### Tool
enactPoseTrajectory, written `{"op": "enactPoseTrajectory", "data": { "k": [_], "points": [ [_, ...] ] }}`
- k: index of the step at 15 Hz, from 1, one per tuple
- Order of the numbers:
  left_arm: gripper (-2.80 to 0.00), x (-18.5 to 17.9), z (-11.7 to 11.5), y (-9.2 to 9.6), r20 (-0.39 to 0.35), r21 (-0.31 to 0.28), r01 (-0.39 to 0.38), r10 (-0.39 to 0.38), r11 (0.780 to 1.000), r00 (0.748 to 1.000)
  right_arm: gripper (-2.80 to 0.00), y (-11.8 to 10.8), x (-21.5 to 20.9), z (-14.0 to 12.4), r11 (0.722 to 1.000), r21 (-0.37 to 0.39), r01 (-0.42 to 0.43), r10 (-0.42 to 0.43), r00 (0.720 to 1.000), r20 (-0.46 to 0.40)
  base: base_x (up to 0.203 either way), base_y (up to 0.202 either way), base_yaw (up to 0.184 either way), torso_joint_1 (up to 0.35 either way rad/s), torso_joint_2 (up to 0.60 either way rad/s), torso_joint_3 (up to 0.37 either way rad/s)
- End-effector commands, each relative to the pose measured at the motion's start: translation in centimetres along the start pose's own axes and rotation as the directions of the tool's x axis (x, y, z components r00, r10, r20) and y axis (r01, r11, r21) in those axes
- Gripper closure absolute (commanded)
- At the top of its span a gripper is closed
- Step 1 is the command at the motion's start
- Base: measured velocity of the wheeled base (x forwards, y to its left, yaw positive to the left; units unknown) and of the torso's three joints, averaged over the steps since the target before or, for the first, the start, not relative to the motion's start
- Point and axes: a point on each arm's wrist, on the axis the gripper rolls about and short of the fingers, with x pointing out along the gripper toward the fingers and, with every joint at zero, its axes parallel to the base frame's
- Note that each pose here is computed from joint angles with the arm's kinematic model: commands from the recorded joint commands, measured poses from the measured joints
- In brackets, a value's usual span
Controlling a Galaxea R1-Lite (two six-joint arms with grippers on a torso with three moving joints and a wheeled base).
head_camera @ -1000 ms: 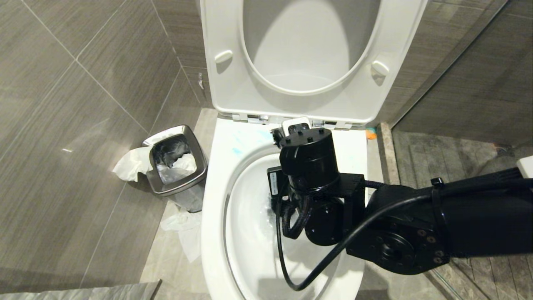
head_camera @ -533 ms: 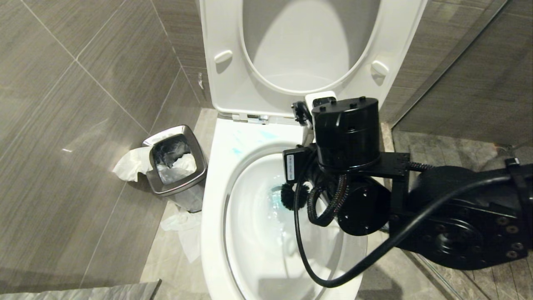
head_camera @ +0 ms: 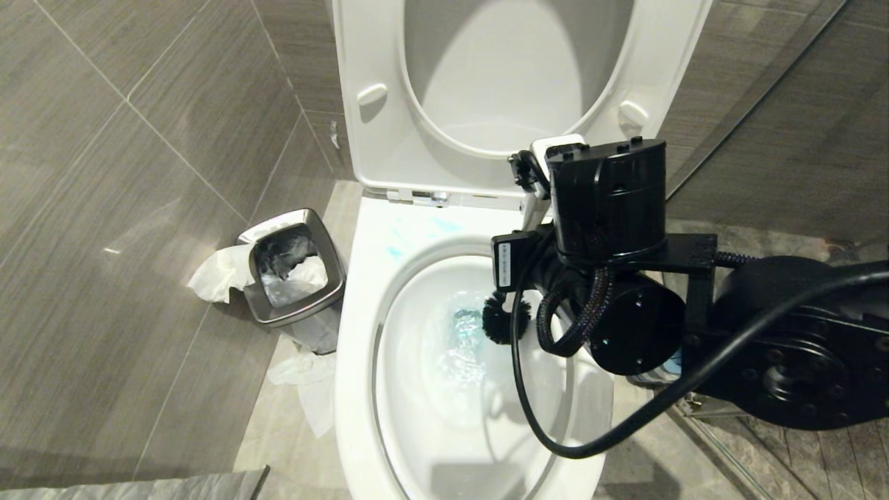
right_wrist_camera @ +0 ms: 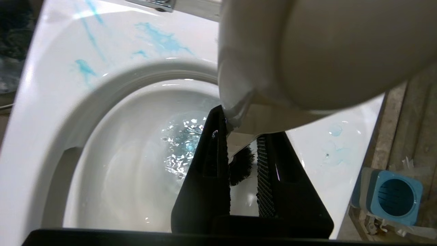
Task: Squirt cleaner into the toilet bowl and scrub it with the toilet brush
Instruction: Scrub the toilet bowl
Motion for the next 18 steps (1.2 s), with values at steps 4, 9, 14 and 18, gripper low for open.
{"op": "enactPoseTrajectory", "data": {
  "k": [4,9,14,18],
  "points": [
    [0.00,0.0,0.0,0.0,0.001,0.002,0.002,-0.002,1.000,1.000,0.00,1.1,2.6,0.2,1.000,0.014,0.028,-0.028,1.000,0.014,0.000,0.000,0.000,0.000,0.00,0.000],
    [0.00,0.0,0.0,0.0,0.001,0.005,0.003,-0.003,1.000,1.000,0.00,3.6,4.0,1.5,1.000,0.022,-0.005,0.004,0.998,0.062,0.000,0.000,0.000,0.000,0.00,0.000],
    [0.00,0.0,0.0,0.0,0.001,0.002,0.003,-0.003,1.000,1.000,0.00,7.1,1.2,-0.1,0.993,-0.027,-0.111,0.112,0.993,0.036,0.000,0.000,0.000,0.000,0.00,0.000],
    [0.00,0.0,0.0,0.0,0.001,0.002,0.004,-0.004,1.000,1.000,0.00,7.4,-2.1,-0.6,0.984,-0.043,-0.175,0.176,0.984,0.019,0.000,0.000,0.000,0.000,0.00,0.000]
  ]
}}
